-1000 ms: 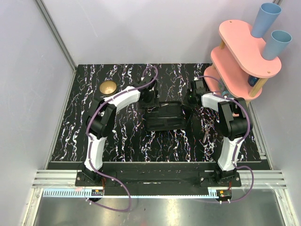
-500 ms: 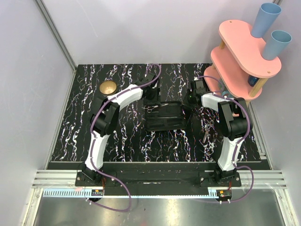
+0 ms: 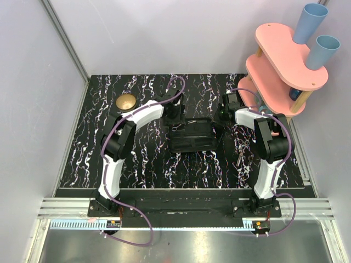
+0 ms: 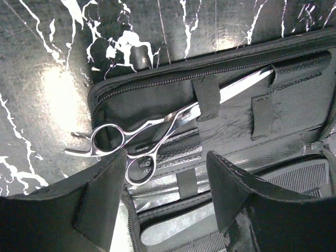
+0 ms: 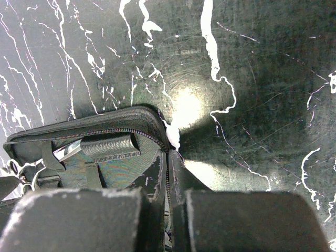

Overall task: Sort the hair-cutting tools
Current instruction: Place the scissors in the hairdressing tool bag.

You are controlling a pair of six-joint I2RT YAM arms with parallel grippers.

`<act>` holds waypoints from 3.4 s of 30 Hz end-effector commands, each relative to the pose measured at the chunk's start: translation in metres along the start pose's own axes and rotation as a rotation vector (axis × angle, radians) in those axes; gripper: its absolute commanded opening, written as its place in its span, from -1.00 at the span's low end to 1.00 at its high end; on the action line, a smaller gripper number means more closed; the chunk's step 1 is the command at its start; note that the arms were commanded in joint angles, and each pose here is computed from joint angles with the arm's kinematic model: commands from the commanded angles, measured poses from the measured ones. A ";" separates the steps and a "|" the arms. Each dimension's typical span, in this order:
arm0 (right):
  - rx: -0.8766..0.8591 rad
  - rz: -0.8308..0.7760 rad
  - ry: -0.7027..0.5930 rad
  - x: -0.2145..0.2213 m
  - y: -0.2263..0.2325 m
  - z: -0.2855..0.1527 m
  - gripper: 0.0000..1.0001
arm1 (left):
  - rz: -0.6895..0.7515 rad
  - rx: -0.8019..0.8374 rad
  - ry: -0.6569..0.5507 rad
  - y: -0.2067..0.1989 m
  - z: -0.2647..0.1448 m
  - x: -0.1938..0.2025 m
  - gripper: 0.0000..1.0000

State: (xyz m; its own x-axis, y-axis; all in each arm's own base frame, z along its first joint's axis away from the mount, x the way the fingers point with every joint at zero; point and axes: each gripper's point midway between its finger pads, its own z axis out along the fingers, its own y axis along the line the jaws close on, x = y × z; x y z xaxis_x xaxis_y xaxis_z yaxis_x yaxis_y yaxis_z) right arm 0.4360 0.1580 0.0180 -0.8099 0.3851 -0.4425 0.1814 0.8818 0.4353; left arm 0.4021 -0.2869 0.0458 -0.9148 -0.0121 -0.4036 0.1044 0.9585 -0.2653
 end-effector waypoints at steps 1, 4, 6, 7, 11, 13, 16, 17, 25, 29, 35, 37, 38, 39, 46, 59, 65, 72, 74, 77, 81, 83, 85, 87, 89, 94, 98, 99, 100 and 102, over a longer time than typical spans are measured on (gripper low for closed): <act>0.008 -0.005 0.205 0.061 -0.003 0.001 -1.00 | -0.022 0.056 -0.058 -0.012 -0.029 -0.015 0.33; 0.008 -0.006 0.204 0.060 -0.003 0.001 -1.00 | -0.035 0.095 -0.032 -0.018 -0.032 -0.010 0.33; 0.009 -0.005 0.204 0.061 -0.003 0.001 -1.00 | -0.048 0.119 -0.008 -0.022 -0.031 -0.005 0.33; 0.008 -0.005 0.205 0.061 -0.003 0.001 -1.00 | -0.054 0.125 -0.001 -0.023 -0.031 -0.003 0.33; 0.010 -0.005 0.207 0.062 -0.004 0.001 -1.00 | -0.059 0.146 -0.014 -0.027 -0.037 -0.007 0.33; 0.013 -0.003 0.210 0.063 -0.005 0.002 -1.00 | -0.062 0.149 -0.018 -0.028 -0.038 -0.008 0.32; 0.011 -0.002 0.212 0.063 -0.004 0.002 -1.00 | -0.068 0.139 -0.006 -0.024 -0.035 -0.003 0.28; 0.010 -0.002 0.209 0.062 -0.004 0.002 -1.00 | -0.072 0.130 -0.004 -0.022 -0.034 -0.002 0.24; 0.011 0.001 0.214 0.063 -0.004 0.003 -1.00 | -0.074 0.082 0.036 -0.011 -0.022 0.011 0.05; 0.012 0.001 0.215 0.064 -0.005 0.004 -1.00 | -0.074 0.064 0.043 -0.006 -0.017 0.013 0.05; 0.009 0.003 0.216 0.063 -0.004 0.004 -1.00 | -0.070 0.037 0.034 0.001 -0.005 0.007 0.05; 0.011 0.003 0.218 0.064 -0.004 0.004 -1.00 | -0.064 0.025 0.023 0.004 0.000 0.006 0.04; 0.010 0.003 0.219 0.064 -0.004 0.003 -1.00 | -0.061 0.021 0.024 0.006 0.002 0.006 0.04; 0.011 0.003 0.217 0.064 -0.005 0.004 -1.00 | -0.059 0.024 0.025 0.005 0.004 0.005 0.04; 0.011 0.002 0.218 0.063 -0.004 0.003 -1.00 | -0.058 -0.005 -0.004 0.012 0.011 0.000 0.03; 0.015 0.003 0.230 0.067 -0.006 0.004 -1.00 | -0.045 0.039 -0.028 0.004 0.023 -0.010 -0.03; 0.013 0.007 0.239 0.070 -0.006 0.005 -1.00 | -0.040 0.076 -0.031 -0.004 0.022 -0.008 -0.24; 0.013 0.008 0.255 0.075 -0.009 0.007 -1.00 | -0.029 0.084 -0.043 -0.012 0.025 -0.014 -0.34; 0.015 0.011 0.256 0.075 -0.009 0.007 -1.00 | -0.026 0.088 -0.048 -0.015 0.025 -0.015 -0.35; 0.016 0.010 0.260 0.076 -0.010 0.007 -1.00 | -0.012 0.095 -0.061 -0.020 0.025 -0.021 -0.35; 0.013 0.012 0.261 0.076 -0.010 0.008 -1.00 | 0.008 0.101 -0.067 -0.024 0.026 -0.023 -0.36; 0.016 0.012 0.262 0.077 -0.010 0.008 -1.00 | 0.022 0.103 -0.078 -0.028 0.024 -0.026 -0.36; 0.013 0.012 0.261 0.076 -0.009 0.008 -1.00 | 0.040 0.102 -0.079 -0.031 0.026 -0.024 -0.36; 0.013 0.011 0.263 0.077 -0.009 0.008 -1.00 | 0.058 0.095 -0.090 -0.033 0.024 -0.024 -0.36; 0.014 0.011 0.264 0.077 -0.010 0.009 -1.00 | 0.090 0.081 -0.106 -0.036 0.023 -0.024 -0.36; 0.012 0.013 0.268 0.078 -0.009 0.009 -1.00 | 0.149 0.077 -0.134 -0.043 0.023 -0.024 -0.36; 0.012 0.014 0.271 0.079 -0.010 0.009 -1.00 | 0.197 0.070 -0.176 -0.048 0.024 -0.029 -0.35; 0.012 0.014 0.271 0.079 -0.010 0.009 -1.00 | 0.199 0.077 -0.178 -0.049 0.023 -0.030 -0.35; 0.012 0.014 0.271 0.079 -0.010 0.008 -1.00 | 0.207 0.085 -0.184 -0.052 0.024 -0.030 -0.35; 0.012 0.015 0.271 0.079 -0.010 0.008 -1.00 | 0.221 0.099 -0.194 -0.056 0.021 -0.031 -0.35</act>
State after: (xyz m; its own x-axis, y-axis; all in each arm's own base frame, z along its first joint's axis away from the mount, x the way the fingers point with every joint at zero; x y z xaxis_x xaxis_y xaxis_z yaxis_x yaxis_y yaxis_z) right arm 0.4358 0.1590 0.0164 -0.8141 0.3843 -0.4354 0.1799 0.8797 0.4401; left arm 0.3922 -0.2852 0.0263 -0.8970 0.1624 -0.4111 0.2287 0.9664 -0.1173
